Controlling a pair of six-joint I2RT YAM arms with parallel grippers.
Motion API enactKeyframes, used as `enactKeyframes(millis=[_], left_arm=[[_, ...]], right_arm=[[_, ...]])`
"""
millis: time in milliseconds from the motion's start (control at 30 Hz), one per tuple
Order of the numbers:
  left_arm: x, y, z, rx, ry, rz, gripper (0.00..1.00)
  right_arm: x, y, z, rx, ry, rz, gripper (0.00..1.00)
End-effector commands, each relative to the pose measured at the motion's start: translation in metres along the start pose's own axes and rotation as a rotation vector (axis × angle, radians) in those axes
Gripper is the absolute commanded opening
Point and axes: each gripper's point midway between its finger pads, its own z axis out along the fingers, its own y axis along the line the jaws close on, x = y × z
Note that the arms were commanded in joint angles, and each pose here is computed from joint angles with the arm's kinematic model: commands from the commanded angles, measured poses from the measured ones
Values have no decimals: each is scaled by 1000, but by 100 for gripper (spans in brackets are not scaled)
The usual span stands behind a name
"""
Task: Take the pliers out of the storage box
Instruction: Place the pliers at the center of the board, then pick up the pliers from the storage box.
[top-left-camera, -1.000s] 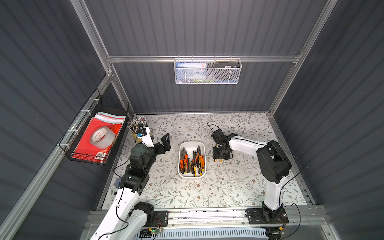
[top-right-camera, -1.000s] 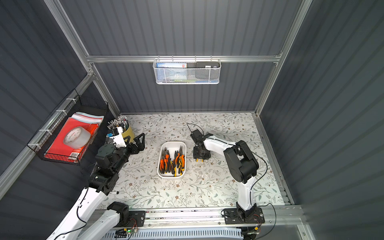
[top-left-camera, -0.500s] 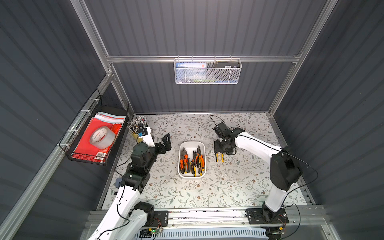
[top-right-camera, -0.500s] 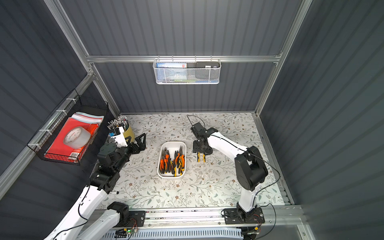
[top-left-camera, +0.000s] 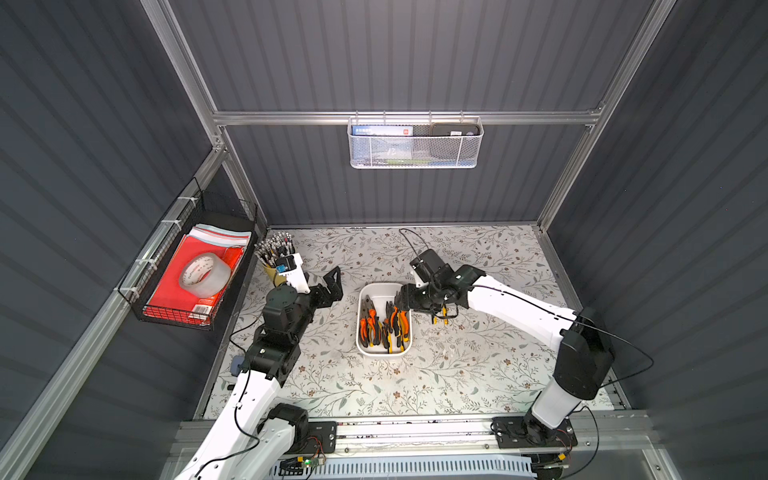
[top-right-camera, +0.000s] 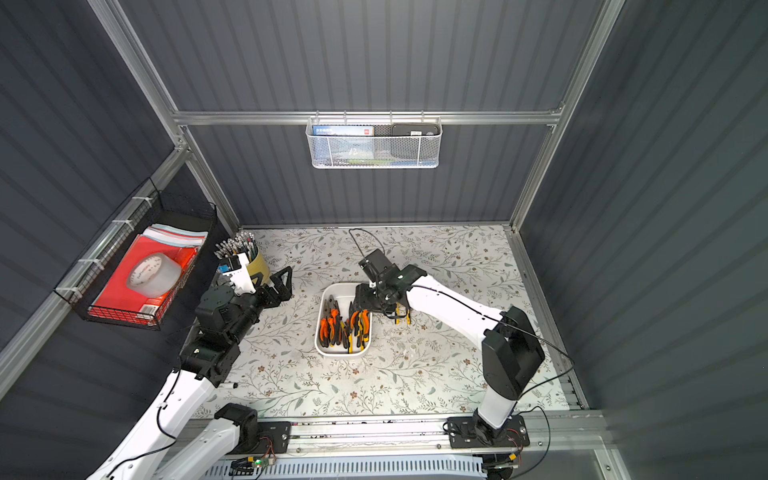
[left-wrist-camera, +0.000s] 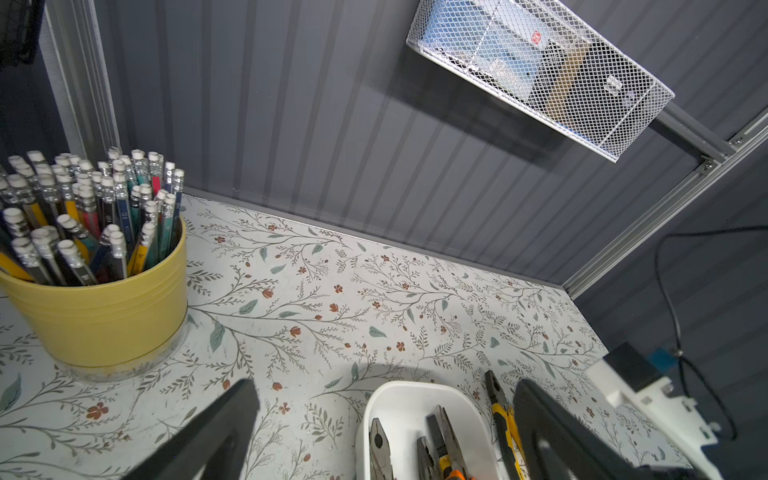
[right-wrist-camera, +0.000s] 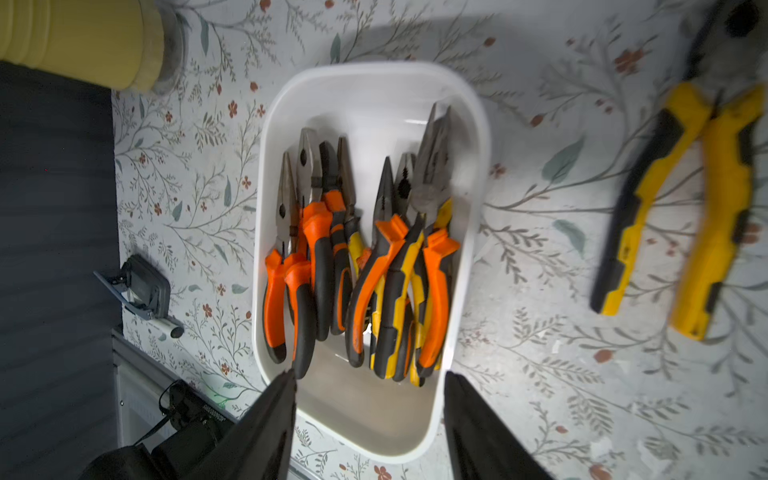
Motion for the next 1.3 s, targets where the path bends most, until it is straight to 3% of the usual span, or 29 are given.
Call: enactKeyframes(millis=[0, 333, 1267], left_arm=[[-7, -2, -4, 9, -31, -5, 99], [-11, -4, -7, 15, -43, -4, 99], [-12, -5, -9, 21, -50, -4, 99]], right_arm=[[7, 11, 12, 3, 22, 28, 60], [19, 14, 40, 93, 85, 7, 51], [33, 2, 77, 202, 146, -34, 45]])
